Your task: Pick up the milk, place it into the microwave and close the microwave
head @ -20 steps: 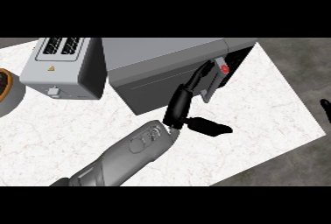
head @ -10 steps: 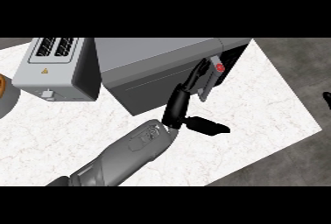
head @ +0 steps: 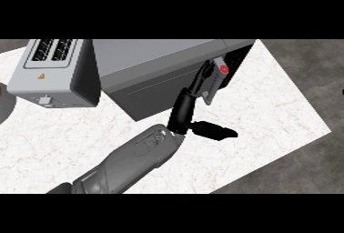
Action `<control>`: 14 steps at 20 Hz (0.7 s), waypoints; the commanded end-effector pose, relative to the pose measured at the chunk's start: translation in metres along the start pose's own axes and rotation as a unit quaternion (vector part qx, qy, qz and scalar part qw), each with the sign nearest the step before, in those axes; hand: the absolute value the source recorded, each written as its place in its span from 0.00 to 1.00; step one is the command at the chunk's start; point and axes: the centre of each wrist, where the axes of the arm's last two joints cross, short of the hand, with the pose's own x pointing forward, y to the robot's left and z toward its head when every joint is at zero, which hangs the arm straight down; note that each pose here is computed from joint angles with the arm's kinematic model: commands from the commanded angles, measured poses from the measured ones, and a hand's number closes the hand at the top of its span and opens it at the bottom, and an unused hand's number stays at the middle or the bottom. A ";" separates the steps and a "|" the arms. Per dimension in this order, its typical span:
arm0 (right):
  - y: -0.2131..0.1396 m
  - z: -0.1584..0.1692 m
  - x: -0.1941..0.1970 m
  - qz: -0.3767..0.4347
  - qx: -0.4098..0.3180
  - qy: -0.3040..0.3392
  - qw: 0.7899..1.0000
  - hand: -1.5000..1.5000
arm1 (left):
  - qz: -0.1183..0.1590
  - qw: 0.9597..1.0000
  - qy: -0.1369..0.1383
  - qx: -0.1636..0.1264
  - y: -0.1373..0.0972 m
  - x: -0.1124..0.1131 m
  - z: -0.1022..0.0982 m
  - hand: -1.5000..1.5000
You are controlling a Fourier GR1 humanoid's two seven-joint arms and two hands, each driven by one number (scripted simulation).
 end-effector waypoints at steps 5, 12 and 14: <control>-0.006 -0.006 0.005 -0.004 0.000 0.003 1.000 0.00 | 0.001 1.000 0.004 0.017 0.000 0.004 -0.020 0.00; -0.013 -0.012 0.014 -0.001 0.011 0.002 1.000 0.00 | 0.002 1.000 0.002 0.025 0.000 0.003 -0.021 0.00; -0.012 -0.016 0.014 -0.004 0.016 0.001 1.000 0.00 | 0.004 1.000 0.003 0.020 -0.001 0.001 -0.018 0.00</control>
